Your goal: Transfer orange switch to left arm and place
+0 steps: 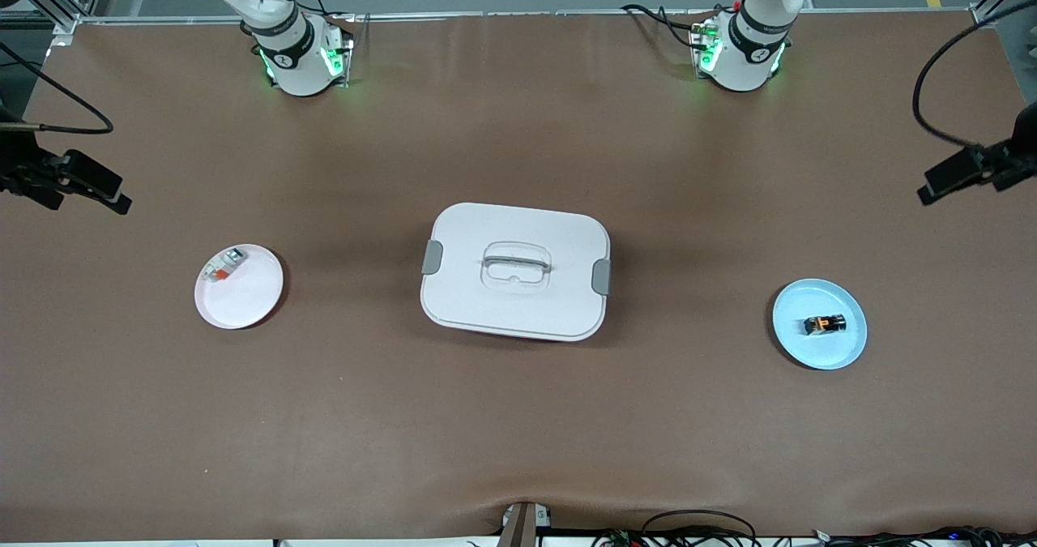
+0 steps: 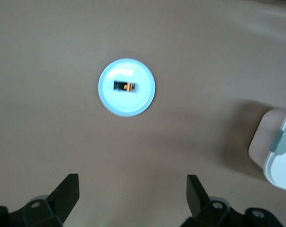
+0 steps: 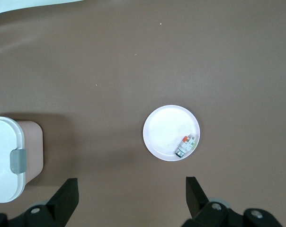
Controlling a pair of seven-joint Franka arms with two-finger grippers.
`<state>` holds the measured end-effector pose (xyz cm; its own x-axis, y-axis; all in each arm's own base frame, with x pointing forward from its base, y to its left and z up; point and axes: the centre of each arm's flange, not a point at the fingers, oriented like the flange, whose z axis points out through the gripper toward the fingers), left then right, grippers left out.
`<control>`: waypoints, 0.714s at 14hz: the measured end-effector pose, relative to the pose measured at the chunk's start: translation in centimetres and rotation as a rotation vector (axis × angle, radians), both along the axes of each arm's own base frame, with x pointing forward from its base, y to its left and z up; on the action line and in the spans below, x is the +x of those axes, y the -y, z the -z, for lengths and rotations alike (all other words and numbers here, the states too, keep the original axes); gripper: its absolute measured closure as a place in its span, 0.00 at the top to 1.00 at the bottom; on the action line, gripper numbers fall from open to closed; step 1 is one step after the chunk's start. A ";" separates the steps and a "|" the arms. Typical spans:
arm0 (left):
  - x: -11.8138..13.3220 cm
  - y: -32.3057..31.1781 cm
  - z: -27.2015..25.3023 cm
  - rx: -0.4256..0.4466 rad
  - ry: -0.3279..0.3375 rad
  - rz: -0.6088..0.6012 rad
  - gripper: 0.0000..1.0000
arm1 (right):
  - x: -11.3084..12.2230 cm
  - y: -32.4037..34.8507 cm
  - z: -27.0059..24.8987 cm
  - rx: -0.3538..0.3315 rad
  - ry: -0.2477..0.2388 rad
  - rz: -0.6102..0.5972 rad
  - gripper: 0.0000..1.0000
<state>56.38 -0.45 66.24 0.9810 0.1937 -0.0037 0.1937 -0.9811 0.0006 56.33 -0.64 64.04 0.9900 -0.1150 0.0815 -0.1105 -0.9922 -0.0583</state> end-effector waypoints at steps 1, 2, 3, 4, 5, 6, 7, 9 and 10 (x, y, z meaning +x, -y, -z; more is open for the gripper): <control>-0.7 0.1 -0.4 0.003 -0.004 0.001 1.00 | -0.3 0.0 -0.3 -0.001 0.001 0.001 1.00; -1.3 0.3 -0.6 0.005 -0.006 0.002 1.00 | -0.6 0.0 -0.4 -0.001 0.000 0.001 1.00; -1.8 0.4 -0.6 0.007 -0.008 0.003 1.00 | -0.8 0.0 -0.4 -0.002 -0.004 0.001 1.00; -2.2 0.4 -0.7 0.009 -0.010 0.003 1.00 | -0.9 0.0 -0.3 -0.002 -0.008 0.001 1.00; -2.7 0.5 -0.6 0.011 -0.012 0.005 1.00 | -1.0 0.0 -0.2 -0.002 -0.011 0.001 1.00; -3.3 0.7 -0.6 0.013 -0.011 0.009 1.00 | -1.0 0.0 -0.2 -0.002 -0.012 0.001 1.00; -3.9 0.8 -0.5 0.015 -0.009 0.017 1.00 | -1.0 0.0 -0.1 -0.002 -0.013 0.001 1.00; -4.8 1.0 -0.4 0.019 -0.009 0.025 1.00 | -1.0 0.0 -0.1 -0.002 -0.013 0.001 1.00; -5.1 1.3 -0.4 0.020 -0.007 0.030 1.00 | -1.0 0.0 -0.1 -0.002 -0.013 0.001 1.00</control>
<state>51.29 -1.74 66.65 0.9863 0.1645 -0.0073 0.1643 -0.9862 -0.0199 55.36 -0.64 64.18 0.9909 -0.1159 0.0691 -0.1122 -0.9922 -0.0550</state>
